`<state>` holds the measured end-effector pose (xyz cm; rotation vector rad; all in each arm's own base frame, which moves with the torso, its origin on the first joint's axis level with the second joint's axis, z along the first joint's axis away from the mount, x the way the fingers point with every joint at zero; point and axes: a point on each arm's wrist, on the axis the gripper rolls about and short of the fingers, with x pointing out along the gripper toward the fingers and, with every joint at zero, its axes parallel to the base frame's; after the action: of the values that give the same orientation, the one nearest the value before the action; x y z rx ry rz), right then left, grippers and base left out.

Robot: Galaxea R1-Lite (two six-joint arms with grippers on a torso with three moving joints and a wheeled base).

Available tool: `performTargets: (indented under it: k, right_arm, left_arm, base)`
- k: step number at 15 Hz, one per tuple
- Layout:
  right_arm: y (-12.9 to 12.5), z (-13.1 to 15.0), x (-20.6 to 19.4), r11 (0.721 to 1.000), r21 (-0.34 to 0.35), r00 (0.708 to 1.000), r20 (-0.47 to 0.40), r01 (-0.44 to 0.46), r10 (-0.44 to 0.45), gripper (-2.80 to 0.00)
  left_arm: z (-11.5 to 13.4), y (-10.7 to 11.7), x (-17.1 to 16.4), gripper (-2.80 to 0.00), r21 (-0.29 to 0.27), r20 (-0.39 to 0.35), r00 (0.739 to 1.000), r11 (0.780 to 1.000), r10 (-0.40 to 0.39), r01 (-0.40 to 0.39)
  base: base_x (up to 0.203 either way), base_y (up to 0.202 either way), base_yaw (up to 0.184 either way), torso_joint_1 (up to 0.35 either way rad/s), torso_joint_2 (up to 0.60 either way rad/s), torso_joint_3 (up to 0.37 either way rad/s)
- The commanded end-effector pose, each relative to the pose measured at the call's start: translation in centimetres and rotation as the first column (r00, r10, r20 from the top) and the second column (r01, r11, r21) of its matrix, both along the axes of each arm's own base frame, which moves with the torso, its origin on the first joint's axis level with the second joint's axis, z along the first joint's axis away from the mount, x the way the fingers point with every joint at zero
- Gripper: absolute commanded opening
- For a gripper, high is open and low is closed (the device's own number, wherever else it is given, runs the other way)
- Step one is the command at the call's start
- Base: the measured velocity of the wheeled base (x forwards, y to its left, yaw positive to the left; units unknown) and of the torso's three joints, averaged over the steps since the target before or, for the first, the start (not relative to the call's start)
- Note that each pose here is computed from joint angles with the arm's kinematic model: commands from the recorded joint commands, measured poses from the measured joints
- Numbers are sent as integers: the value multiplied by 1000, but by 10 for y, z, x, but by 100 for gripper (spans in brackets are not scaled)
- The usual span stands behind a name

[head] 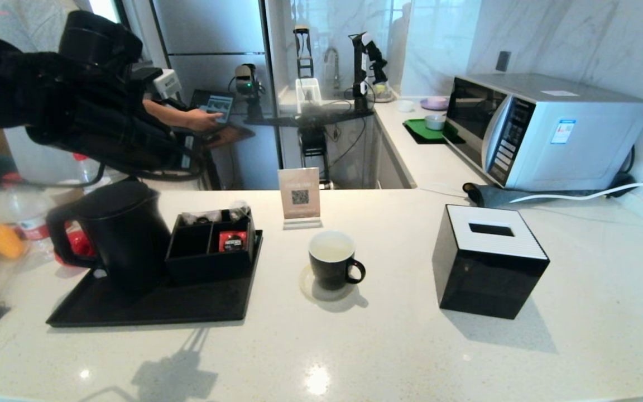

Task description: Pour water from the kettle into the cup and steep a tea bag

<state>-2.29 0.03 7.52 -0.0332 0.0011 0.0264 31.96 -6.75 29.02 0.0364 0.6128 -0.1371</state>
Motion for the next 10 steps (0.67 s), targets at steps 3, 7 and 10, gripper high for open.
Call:
performTargets:
  k: [3, 7, 10]
  right_arm:
    - [0, 0, 0, 1000, -1, 1000, -2, -1, 1, -280]
    - [0, 0, 0, 1000, -1, 1000, -2, -1, 1, -280]
    - [0, 0, 0, 1000, -1, 1000, -2, -1, 1, -280]
  left_arm:
    - [-24, 2, 12, 0, -13, -85, 996, 1000, 24, -25]
    - [-39, 5, 26, 0, -75, -138, 990, 997, 2, -13]
    - [-40, 6, 45, 0, -97, -124, 992, 995, -24, 12]
  base:
    - [0, 0, 0, 0, 0, 0]
    - [0, 0, 0, 0, 0, 0]
    - [0, 0, 0, 0, 0, 0]
